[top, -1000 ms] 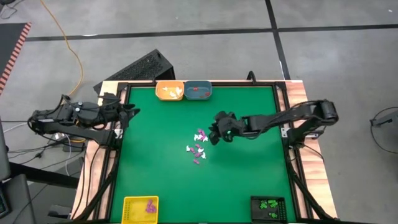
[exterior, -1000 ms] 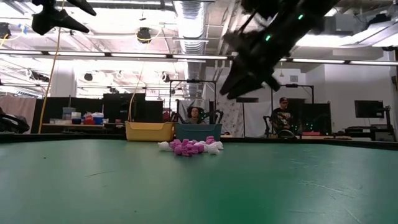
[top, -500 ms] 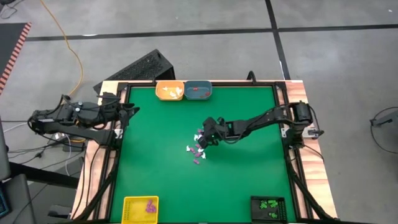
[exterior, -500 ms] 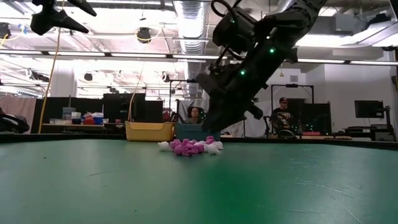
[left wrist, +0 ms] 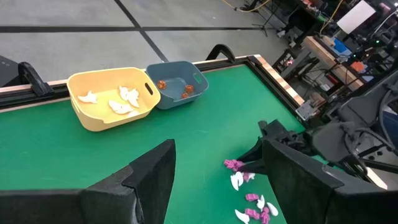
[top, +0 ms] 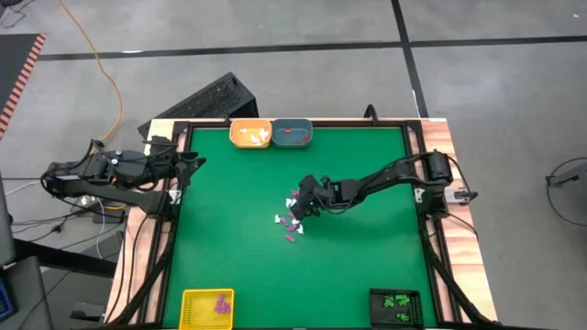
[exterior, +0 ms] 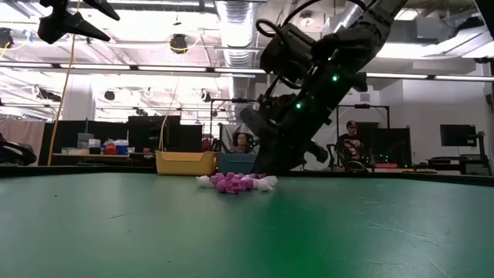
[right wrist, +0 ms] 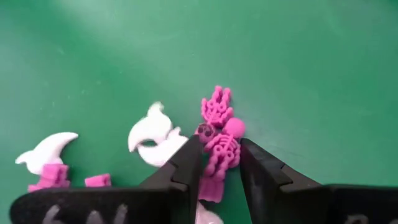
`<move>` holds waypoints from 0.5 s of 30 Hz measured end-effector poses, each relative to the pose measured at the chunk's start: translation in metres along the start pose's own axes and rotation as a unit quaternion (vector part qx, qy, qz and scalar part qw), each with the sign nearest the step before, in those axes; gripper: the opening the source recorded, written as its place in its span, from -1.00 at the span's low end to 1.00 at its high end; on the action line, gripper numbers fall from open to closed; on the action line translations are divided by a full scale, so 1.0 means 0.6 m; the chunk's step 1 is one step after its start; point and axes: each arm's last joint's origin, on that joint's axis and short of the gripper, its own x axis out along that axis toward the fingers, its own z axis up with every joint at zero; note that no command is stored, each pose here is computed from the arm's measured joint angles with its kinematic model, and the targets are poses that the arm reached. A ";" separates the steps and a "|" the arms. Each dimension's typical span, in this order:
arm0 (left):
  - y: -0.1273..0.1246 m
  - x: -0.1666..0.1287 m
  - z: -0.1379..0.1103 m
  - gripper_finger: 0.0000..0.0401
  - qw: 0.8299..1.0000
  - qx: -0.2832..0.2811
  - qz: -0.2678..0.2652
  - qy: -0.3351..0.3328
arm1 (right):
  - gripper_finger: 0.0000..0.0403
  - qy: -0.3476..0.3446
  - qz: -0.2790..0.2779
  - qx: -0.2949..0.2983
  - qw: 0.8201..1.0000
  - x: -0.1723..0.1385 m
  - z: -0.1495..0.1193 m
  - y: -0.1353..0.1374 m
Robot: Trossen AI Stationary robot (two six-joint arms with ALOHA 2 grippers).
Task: Sort Halloween decoration
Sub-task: Put the pink skeleton into the yellow bin
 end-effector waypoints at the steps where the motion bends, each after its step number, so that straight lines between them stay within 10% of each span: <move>1: 0.000 0.000 0.000 0.15 1.000 0.000 0.000 0.000 | -0.45 0.004 0.000 0.007 1.000 0.004 -0.004 0.000; 15: 0.000 0.000 0.000 0.15 1.000 0.006 0.000 0.000 | -0.81 0.006 -0.007 0.033 0.999 0.004 -0.003 -0.003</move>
